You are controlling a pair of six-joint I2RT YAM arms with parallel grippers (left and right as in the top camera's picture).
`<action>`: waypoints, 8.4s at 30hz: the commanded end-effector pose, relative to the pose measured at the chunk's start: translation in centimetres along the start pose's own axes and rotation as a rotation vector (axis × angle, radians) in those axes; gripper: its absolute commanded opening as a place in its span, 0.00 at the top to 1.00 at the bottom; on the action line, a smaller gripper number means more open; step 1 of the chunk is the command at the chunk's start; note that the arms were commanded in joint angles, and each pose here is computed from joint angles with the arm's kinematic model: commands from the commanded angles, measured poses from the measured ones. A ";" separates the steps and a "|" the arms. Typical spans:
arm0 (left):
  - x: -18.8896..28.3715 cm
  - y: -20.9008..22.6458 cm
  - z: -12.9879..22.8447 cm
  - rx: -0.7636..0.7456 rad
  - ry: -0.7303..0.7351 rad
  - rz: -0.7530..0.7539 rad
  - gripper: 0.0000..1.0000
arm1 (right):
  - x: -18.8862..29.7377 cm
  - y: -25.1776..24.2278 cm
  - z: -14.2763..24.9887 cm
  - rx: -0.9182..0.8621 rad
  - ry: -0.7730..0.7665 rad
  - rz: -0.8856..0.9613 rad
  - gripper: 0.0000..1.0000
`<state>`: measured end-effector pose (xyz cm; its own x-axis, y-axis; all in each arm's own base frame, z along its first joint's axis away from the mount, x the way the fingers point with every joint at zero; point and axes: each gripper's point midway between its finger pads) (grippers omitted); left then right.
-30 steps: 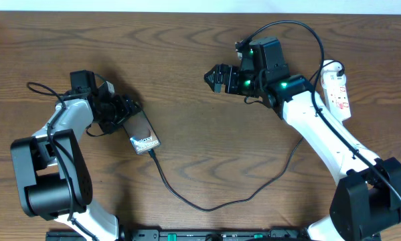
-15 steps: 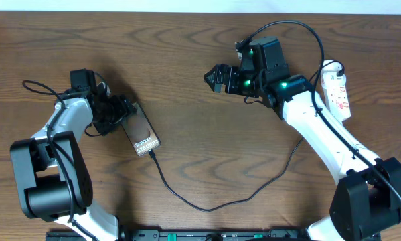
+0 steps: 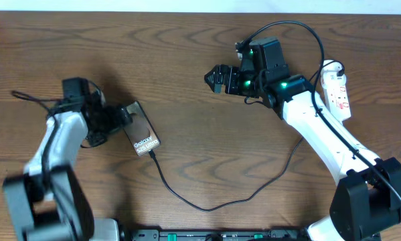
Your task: Plug charger to phone and switch on socket
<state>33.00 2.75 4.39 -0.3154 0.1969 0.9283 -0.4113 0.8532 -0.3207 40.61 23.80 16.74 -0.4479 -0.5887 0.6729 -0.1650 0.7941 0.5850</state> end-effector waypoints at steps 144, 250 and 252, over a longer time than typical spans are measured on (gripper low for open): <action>16.6 -9.7 -0.9 -0.266 -0.403 0.389 0.02 | 20.3 -34.8 -2.7 -0.531 0.152 0.821 0.24; 10.8 -5.7 9.5 -0.795 -1.069 0.321 0.02 | 32.2 -12.6 -5.0 -0.378 -0.289 0.488 0.01; 10.8 -5.7 9.5 -0.793 -1.069 0.321 0.02 | 32.2 -12.6 -5.0 -0.377 -0.289 0.488 0.01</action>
<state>24.07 -3.83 15.91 -0.9687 0.2362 0.0769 0.2389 0.9706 0.0278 32.66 -6.22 32.75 -0.6067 -0.0656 0.7922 0.4164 0.8227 0.3871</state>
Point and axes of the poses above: each gripper's point midway between its finger pads, its own x axis back along the fingers, its own y axis along the line the jaws close on, z = x × y
